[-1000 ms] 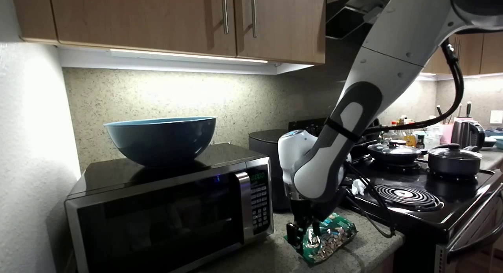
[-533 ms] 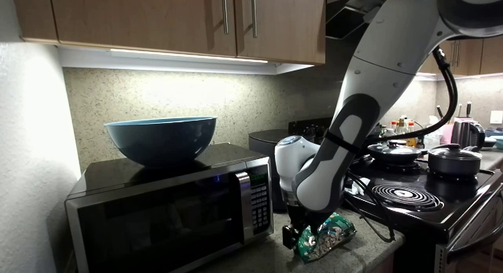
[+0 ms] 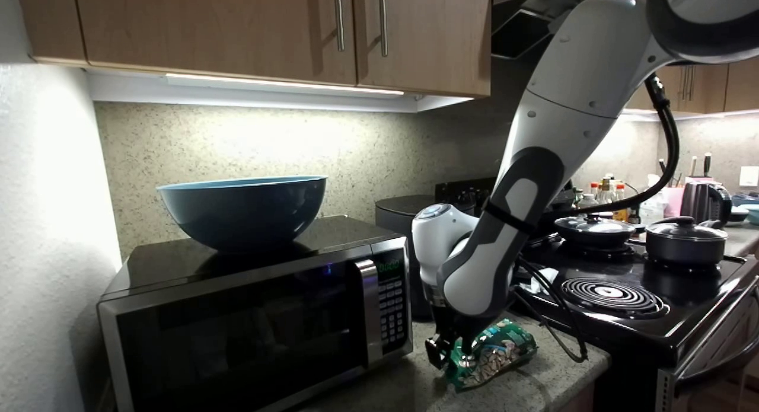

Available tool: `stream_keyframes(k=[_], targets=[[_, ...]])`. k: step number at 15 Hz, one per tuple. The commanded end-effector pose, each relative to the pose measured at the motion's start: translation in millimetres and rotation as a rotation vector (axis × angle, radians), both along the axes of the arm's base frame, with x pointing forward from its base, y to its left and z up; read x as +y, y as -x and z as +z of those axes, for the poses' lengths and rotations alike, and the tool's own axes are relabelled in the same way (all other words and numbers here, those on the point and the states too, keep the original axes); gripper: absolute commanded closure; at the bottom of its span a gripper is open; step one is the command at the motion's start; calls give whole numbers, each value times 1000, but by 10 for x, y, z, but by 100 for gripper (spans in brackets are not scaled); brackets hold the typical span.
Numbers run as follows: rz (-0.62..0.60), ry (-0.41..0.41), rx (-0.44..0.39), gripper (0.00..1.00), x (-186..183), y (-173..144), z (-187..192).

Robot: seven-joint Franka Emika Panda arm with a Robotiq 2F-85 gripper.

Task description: Put the green packet upright

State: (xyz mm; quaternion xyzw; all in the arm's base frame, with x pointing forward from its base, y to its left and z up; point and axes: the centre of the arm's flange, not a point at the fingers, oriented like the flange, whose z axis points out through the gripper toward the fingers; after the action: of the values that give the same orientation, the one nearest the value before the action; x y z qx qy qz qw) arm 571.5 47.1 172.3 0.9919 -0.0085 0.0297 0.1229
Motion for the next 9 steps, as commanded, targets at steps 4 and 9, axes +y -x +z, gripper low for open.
stream_keyframes(k=[4, 9], targets=[[52, -17, 69, 6, 88, 163, -1], [81, -47, 117, 0, 141, 236, -11]])
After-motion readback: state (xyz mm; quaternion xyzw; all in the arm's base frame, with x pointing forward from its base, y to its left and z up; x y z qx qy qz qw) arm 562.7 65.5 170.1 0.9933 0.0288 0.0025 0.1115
